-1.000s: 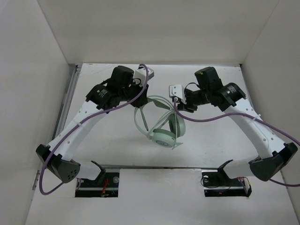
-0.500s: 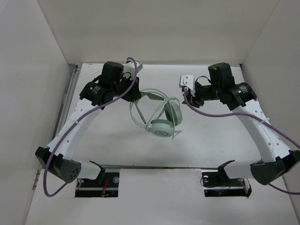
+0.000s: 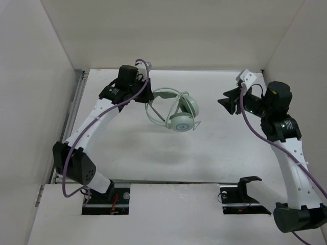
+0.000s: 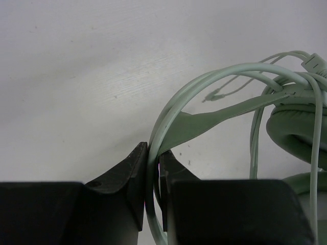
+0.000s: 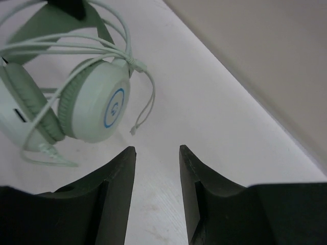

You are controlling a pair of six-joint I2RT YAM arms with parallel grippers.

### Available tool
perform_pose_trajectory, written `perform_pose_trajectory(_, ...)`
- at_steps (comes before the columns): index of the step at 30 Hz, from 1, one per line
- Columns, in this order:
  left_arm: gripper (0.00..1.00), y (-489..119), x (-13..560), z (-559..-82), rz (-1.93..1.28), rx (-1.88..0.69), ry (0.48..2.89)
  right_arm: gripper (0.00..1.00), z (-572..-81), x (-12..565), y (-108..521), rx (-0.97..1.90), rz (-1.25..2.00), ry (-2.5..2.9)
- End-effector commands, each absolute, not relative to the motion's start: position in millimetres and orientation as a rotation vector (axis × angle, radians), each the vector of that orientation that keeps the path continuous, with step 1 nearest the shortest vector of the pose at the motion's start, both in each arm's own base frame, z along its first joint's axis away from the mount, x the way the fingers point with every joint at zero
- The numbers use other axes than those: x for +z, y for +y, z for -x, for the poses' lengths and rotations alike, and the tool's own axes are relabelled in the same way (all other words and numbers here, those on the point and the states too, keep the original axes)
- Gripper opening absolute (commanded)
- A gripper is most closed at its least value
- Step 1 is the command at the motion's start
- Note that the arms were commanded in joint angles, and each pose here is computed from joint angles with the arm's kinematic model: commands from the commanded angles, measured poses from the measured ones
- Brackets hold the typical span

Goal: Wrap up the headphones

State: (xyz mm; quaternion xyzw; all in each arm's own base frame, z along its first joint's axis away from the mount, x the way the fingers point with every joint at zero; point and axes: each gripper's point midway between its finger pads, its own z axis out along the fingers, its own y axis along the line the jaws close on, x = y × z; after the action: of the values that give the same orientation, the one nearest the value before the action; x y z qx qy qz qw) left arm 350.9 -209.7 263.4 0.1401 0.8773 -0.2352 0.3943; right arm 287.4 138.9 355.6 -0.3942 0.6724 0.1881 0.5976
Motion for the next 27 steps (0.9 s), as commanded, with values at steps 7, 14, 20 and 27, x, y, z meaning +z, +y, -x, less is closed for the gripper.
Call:
perform_pose_trajectory(7,0.00,-213.9,236.9,-447.7,-0.088,-0.497,2.109,0.49,-285.0,385.2,92.2,0.453,0.492,1.481)
perform_pose_trajectory(14,0.00,-214.4,198.1,-487.2,0.058,-0.470,2.138,0.51,-273.5,376.4,63.8,0.413,0.368,1.503)
perform_pose_trajectory(20,0.00,-199.7,161.1,-507.8,0.184,-0.456,2.191,0.51,-262.9,363.2,50.3,0.392,0.305,1.538)
perform_pose_trajectory(27,0.07,-192.7,129.5,-511.9,0.237,-0.434,2.241,0.52,-252.9,358.4,42.8,0.377,0.260,1.555)
